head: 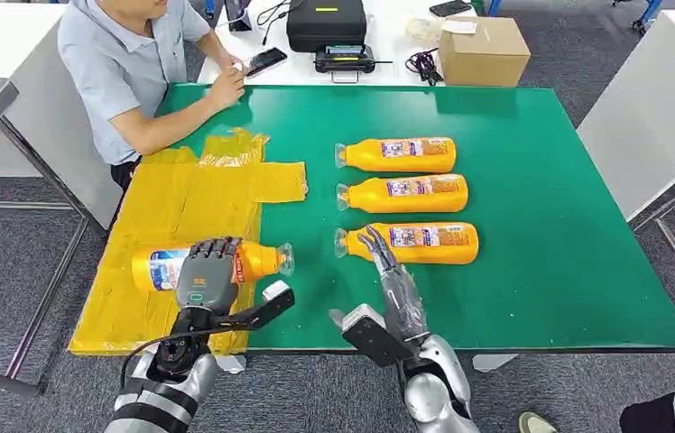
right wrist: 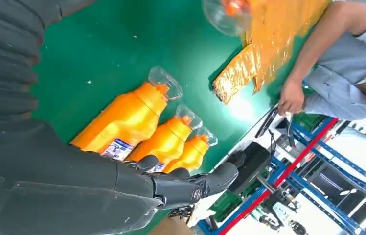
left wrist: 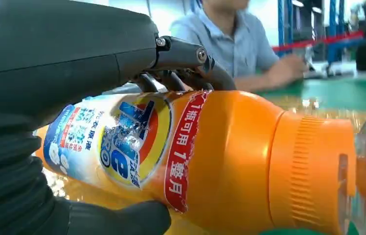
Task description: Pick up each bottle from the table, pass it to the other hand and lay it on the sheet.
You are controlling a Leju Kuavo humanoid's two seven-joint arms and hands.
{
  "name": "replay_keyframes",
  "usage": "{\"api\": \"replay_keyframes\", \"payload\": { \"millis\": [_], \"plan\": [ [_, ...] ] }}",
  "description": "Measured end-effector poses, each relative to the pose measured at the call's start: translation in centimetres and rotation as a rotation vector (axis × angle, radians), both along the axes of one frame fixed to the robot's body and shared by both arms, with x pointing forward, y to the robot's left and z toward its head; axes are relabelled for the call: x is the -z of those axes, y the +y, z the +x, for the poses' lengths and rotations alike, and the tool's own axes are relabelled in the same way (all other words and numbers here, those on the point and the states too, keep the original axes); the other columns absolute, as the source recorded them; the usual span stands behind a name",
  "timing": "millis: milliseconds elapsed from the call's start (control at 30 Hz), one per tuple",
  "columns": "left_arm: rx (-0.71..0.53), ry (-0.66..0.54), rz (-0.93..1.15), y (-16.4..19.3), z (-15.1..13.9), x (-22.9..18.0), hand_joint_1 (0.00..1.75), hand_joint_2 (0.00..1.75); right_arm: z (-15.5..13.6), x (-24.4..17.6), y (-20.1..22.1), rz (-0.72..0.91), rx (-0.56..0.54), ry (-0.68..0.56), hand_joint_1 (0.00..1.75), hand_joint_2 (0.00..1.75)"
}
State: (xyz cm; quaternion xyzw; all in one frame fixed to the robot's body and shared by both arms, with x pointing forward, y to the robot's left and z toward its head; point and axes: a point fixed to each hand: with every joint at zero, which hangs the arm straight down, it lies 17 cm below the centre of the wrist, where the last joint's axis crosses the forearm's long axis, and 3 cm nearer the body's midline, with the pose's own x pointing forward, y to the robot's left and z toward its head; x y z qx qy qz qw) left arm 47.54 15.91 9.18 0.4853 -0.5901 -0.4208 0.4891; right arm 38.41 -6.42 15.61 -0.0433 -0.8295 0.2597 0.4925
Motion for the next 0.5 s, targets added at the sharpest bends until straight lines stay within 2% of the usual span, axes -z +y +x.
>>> {"api": "replay_keyframes", "payload": {
  "millis": [133,167,200,267,300,333,500],
  "plan": [
    [0.052,0.027,0.025,-0.7,0.0,1.1,1.75,1.75,-0.1,0.0,-0.2,0.002,0.004,-0.004,0.00,1.75],
    [0.062,0.028,0.027,-0.9,0.1,1.2,1.64,1.75,-0.1,0.0,-0.3,0.002,0.005,-0.004,0.00,1.75],
    [0.070,0.029,0.030,-1.1,0.1,1.3,1.12,1.75,0.0,0.0,-0.3,0.002,0.006,-0.004,0.00,1.75],
    [0.069,0.031,0.031,-1.0,0.2,1.3,1.12,1.75,-0.1,0.0,-0.3,0.003,0.006,-0.005,0.00,1.75],
    [0.064,0.033,0.031,-1.0,0.2,1.4,0.31,1.75,-0.1,0.0,-0.3,0.003,0.006,-0.006,0.00,1.75],
    [0.061,0.035,0.032,-1.0,0.3,1.4,0.00,1.75,-0.1,0.0,-0.4,0.003,0.006,-0.006,0.00,1.75],
    [0.023,0.055,0.041,-0.5,0.3,2.0,0.00,1.75,-0.1,0.0,-0.4,0.004,0.006,-0.006,0.00,1.75]
  ]
}}
